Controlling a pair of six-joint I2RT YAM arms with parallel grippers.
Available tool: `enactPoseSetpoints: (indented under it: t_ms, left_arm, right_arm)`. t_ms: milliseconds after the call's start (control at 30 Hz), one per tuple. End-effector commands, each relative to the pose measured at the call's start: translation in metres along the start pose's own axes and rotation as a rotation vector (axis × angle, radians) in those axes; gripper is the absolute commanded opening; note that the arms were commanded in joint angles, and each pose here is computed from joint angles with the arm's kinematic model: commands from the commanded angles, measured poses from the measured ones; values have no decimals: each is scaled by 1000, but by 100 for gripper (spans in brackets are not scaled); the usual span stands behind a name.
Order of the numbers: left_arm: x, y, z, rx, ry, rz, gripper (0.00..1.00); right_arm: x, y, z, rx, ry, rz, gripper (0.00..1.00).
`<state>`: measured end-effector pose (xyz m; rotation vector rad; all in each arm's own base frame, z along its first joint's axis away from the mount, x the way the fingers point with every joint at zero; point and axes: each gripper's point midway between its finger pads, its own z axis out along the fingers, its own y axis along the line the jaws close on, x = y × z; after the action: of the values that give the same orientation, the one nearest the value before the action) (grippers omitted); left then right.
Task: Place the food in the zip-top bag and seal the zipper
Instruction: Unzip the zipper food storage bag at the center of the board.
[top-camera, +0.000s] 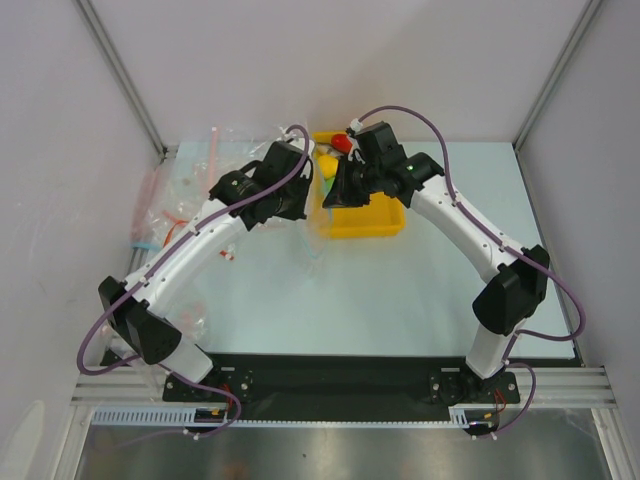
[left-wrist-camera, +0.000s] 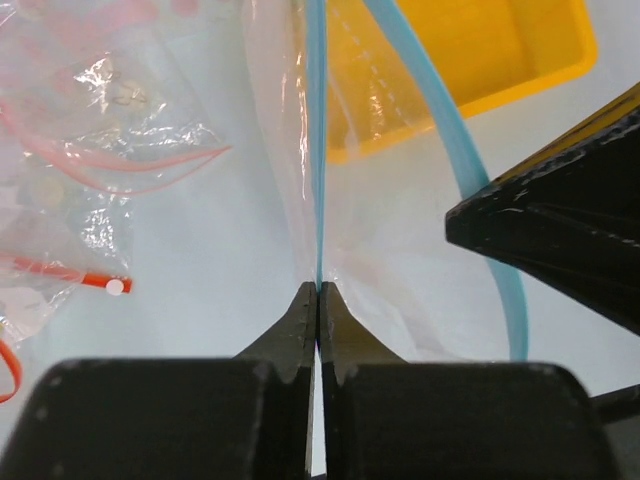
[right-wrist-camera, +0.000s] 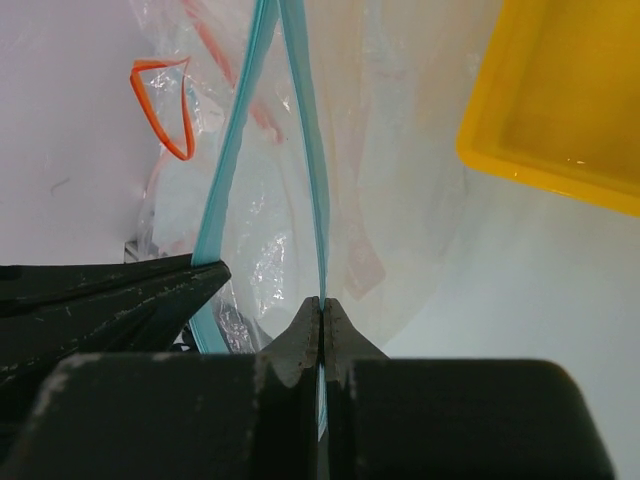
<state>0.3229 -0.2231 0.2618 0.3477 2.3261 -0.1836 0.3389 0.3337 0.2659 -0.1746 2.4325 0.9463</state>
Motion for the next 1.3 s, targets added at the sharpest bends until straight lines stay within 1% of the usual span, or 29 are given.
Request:
enactPoseSetpoints:
  t_ms: [0, 67, 100, 167, 233, 267, 300, 333, 367, 667, 833, 933, 1033, 1067, 1167, 1200, 1267]
  left_arm:
    - [-9, 12, -10, -63, -26, 38, 0]
    - [-11, 16, -15, -72, -39, 41, 0]
    - [-11, 16, -16, -69, -43, 41, 0]
    - [-13, 15, -20, -61, -51, 41, 0]
    - [-13, 16, -24, -56, -56, 38, 0]
    - [-12, 16, -24, -57, -58, 36, 0]
    - [-12, 18, -27, -59, -63, 36, 0]
    - [-10, 19, -27, -61, -60, 37, 0]
    - [-9, 21, -27, -71, -64, 35, 0]
    - [-12, 41, -42, -147, -92, 52, 0]
    - [-8, 51, -46, -183, -86, 57, 0]
    - [-3, 54, -45, -162, -87, 18, 0]
    - [-1, 50, -44, -76, -94, -76, 0]
    - [0, 43, -43, -29, -91, -114, 0]
    - [2, 43, -41, 3, -104, -182, 0]
    - [3, 44, -39, 4, -99, -189, 0]
    - [5, 53, -37, -19, -91, -207, 0]
  right_arm:
    - [-9, 15, -18, -36, -55, -37, 0]
    - [-7, 11, -17, -22, -51, -29, 0]
    - [-5, 9, -15, -16, -46, -19, 4]
    - [-3, 1, -12, 6, -42, 4, 6]
    - [-3, -3, -9, 5, -33, 44, 13]
    - [-4, -6, -9, 4, -34, 52, 17]
    - [-4, -5, -9, 3, -35, 56, 30]
    - [-5, -6, -8, 11, -43, 58, 34]
    - [-6, -3, -8, 2, -50, 53, 35]
    - [1, 14, 20, -39, 4, 47, 38]
    - [5, 43, 35, -115, 26, 18, 43]
    - [7, 57, 45, -149, 37, 5, 45]
    - [10, 57, 55, -147, 50, 24, 49]
    - [12, 52, 61, -134, 53, 34, 49]
    - [9, 36, 69, -68, 27, 58, 45]
    - [10, 29, 73, -38, 28, 67, 39]
    - [10, 5, 76, 62, 19, 98, 33]
